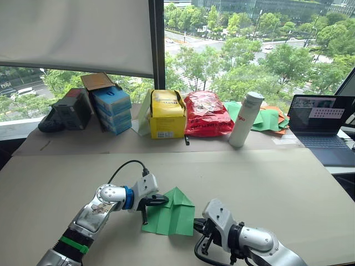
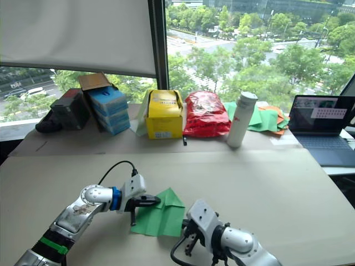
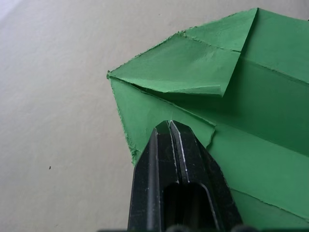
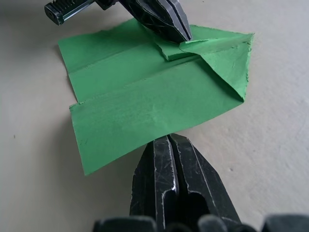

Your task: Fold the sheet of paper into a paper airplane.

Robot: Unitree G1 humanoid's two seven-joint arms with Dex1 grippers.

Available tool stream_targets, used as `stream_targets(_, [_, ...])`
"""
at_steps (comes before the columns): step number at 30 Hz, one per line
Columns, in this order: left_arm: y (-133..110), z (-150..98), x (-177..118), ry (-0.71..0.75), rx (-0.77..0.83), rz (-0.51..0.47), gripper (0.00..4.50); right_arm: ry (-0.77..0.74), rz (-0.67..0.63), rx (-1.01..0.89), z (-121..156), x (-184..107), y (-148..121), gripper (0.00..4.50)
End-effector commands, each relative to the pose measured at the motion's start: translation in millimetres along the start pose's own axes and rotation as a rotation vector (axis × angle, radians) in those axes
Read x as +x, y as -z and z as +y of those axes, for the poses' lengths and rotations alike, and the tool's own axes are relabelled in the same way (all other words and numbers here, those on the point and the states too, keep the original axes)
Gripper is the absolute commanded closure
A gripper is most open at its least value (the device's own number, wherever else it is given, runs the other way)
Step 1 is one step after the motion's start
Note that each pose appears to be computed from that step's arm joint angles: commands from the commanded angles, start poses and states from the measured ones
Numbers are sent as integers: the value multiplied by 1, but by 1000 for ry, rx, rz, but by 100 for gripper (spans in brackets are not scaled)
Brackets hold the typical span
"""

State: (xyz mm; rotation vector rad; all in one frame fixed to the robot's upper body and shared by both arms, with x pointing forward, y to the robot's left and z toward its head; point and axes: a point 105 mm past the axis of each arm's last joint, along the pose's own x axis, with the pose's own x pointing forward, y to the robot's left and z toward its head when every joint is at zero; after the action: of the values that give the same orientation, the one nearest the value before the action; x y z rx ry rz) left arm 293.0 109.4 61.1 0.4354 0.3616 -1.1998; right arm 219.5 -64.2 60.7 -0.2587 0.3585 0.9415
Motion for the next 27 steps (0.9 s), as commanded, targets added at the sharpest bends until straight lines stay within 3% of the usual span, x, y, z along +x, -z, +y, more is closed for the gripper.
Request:
stream_targets(1, [25,-4,3,2,-44,95,448,24,-77,-21,-8,4,-18,450])
stream_targets(11, [28,-3,-2,-18,-51,105,448,-26,-186,-67,-9,24,-53,450])
stream_targets(19, [14,-12,8,43,-21,66,448,-48,-172,-91,-11,44,-54,450])
stream_targets(27, [22,-16,10,43,-61,73,448,-63,-169,-107,-10,49,-54,450])
